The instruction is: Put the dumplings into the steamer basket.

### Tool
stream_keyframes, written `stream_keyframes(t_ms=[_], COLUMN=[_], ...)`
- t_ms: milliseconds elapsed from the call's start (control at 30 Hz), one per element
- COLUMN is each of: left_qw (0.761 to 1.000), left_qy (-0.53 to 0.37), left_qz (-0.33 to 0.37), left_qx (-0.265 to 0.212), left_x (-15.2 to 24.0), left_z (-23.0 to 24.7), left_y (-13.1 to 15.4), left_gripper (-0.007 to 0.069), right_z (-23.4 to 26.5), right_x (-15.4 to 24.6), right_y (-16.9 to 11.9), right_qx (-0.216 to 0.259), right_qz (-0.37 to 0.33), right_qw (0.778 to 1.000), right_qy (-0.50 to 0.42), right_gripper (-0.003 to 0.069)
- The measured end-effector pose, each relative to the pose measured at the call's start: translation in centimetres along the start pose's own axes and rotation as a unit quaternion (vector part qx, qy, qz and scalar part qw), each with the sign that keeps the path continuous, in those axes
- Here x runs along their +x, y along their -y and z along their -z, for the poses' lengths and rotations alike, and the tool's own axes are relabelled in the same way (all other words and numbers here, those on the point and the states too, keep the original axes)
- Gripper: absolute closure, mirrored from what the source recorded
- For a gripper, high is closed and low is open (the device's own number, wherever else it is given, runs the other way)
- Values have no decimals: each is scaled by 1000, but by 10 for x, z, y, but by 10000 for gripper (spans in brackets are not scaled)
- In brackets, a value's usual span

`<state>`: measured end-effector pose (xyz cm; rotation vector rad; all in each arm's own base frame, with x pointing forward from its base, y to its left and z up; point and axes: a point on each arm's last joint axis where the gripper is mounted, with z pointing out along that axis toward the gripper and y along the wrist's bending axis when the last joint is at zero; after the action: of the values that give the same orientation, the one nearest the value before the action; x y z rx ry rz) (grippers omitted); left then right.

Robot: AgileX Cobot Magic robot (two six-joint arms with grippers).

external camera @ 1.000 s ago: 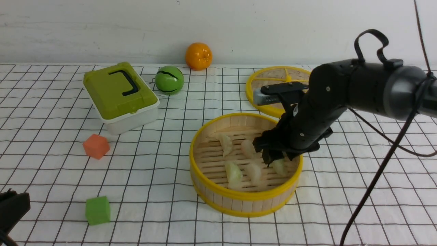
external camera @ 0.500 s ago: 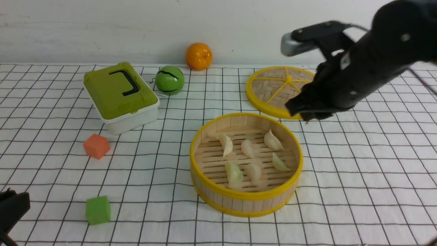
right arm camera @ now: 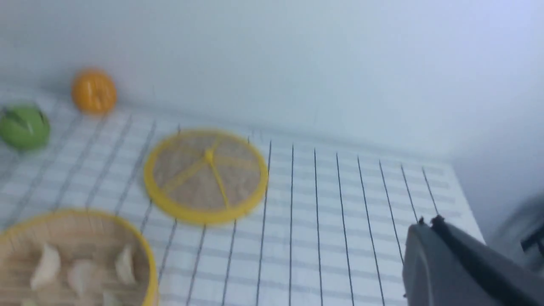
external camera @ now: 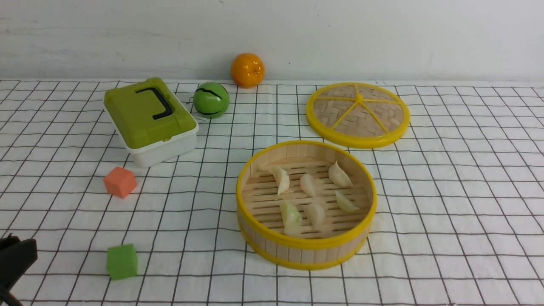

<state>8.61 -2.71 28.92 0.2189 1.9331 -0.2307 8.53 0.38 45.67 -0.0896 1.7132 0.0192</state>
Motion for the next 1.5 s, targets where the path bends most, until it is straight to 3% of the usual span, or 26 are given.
stream_keyframes(t_ms=[33,100,167,200,233,267,367,400,533,600,933,1033,1200,1500], left_qw=[1000,1000,1000,1000,1000,1000,1000,1000,1000,1000,1000,1000,1000,1000], left_qy=[0,0,0,0,0,0,0,0,0,1,1,1,1,2], left_qz=[0,0,0,0,0,0,0,0,-1,-1,-1,-1,-1,-1], left_qx=[0,0,0,0,0,0,0,0,0,0,0,0,0,1], left_x=[0,0,0,0,0,0,0,0,0,0,0,0,0,0], left_z=[0,0,0,0,0,0,0,0,0,0,0,0,0,0], left_y=[0,0,0,0,0,0,0,0,0,0,0,0,0,0], left_gripper=[501,501,501,501,501,501,499,499,497,496,483,480,473,461], right_z=[18,23,28,31,28,26,13,12,2,0,1,1,-2,-2], right_x=[16,27,74,73,108,112,181,185,236,244,248,248,244,239], right_y=[5,6,2,3,-1,-2,-14,-15,-35,-38,-42,-40,-34,-28], right_qx=[-8,-15,-48,-51,-74,-77,-134,-137,-232,-248,-253,-235,-163,-114], right_qz=[-9,-12,-26,-27,-55,-58,-153,-158,-246,-244,-123,-119,-130,-179], right_qw=[998,996,988,986,983,983,971,970,936,933,953,958,968,962], right_qy=[62,89,146,156,158,154,126,122,96,91,112,115,139,171], right_gripper=[680,680,679,679,678,678,676,676,673,673,667,666,664,664])
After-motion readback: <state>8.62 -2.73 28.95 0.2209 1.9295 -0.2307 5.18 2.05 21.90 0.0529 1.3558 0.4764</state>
